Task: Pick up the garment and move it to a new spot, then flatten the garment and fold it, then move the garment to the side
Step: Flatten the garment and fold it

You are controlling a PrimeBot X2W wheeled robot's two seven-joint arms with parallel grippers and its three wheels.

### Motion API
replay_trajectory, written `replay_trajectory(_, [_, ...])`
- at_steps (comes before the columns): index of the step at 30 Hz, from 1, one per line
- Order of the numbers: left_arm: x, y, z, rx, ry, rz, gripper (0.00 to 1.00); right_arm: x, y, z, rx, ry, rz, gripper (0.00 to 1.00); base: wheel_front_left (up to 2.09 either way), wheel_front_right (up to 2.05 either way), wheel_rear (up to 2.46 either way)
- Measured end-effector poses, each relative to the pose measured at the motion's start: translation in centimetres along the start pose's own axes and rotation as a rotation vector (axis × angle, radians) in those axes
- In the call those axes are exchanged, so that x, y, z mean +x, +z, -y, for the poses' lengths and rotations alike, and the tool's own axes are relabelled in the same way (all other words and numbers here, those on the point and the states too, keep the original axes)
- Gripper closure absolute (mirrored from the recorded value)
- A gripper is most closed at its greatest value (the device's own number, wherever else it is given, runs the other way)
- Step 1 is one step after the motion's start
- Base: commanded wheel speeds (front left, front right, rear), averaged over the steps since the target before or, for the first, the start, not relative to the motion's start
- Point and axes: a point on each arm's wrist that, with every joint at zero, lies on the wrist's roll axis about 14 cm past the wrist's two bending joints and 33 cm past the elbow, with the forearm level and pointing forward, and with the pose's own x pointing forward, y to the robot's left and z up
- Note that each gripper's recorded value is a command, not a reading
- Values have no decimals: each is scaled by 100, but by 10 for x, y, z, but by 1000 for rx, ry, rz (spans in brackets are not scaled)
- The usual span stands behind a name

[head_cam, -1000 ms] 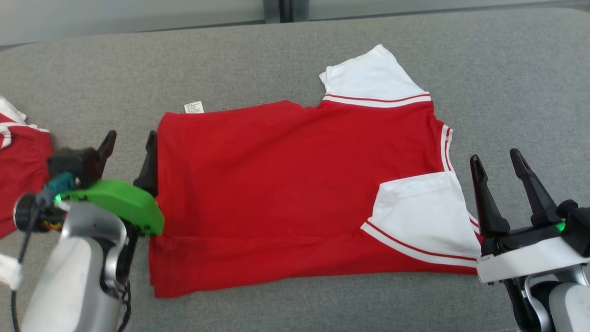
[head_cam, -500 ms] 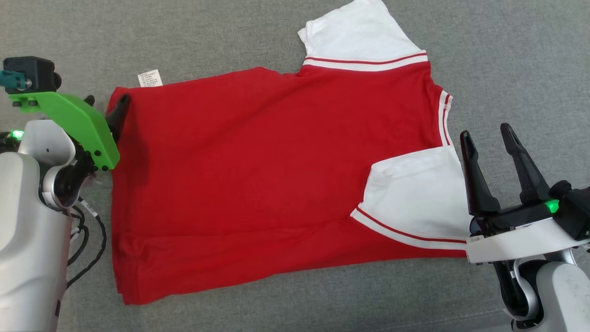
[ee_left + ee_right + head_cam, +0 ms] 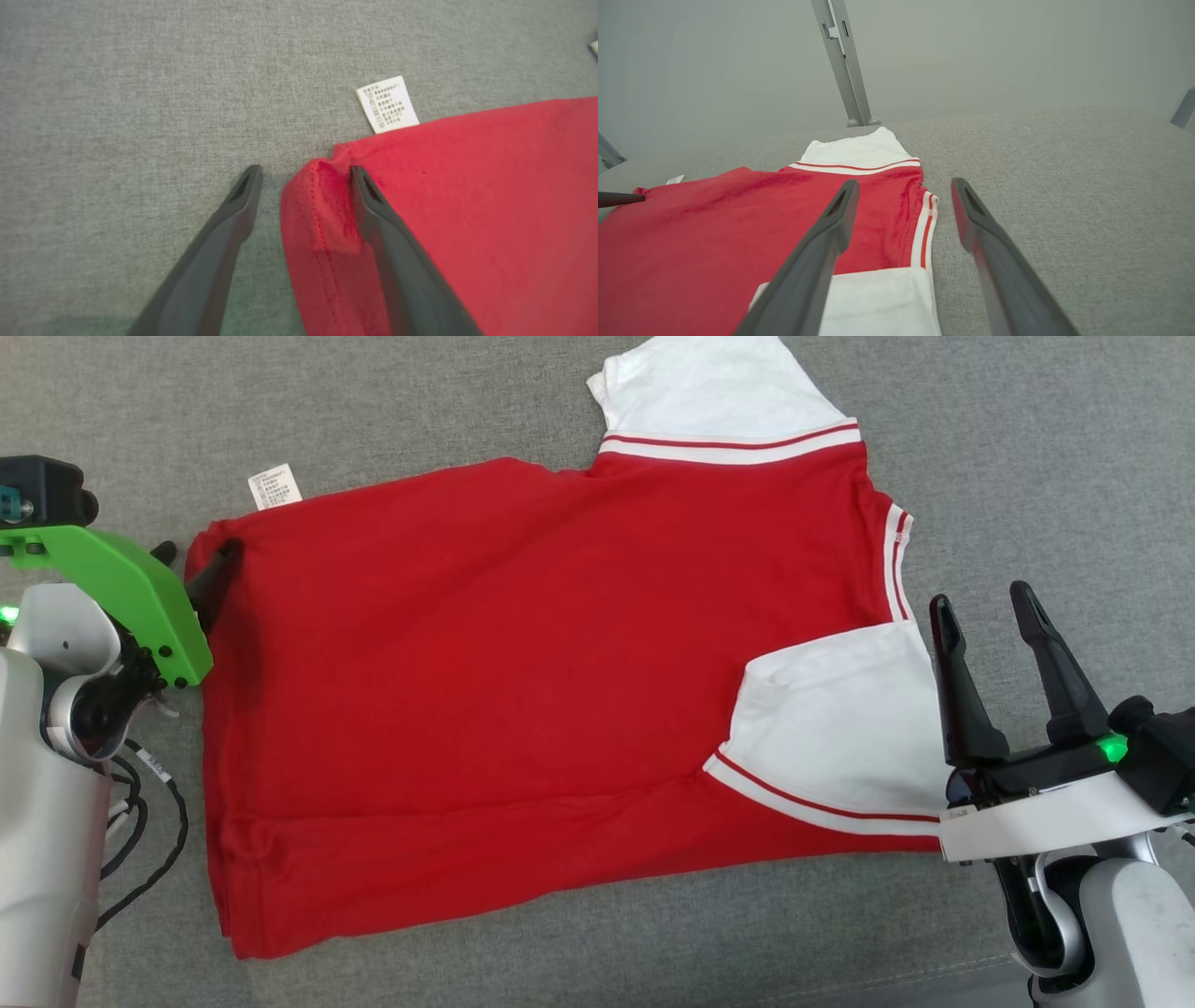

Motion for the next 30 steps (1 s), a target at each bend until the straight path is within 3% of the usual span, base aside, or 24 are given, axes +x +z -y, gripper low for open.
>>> replay_trajectory(1, [0,1,0,4,-1,4,100,0,0,1,0,-1,0,0,0,0,0])
replay_trajectory(8, [0,8,0,16,-6,43,100,8,-8,24,-12,-36,-44,0,0,0,0])
replay_trajectory(18, [12,16,7,19,-37,61,100,88,-6,41,12,7,-49,0,0,0,0])
replay_trajectory(30, [26,21,12,30,-63,90,100,202,-21,5,-23,166,-185,0,0,0,0])
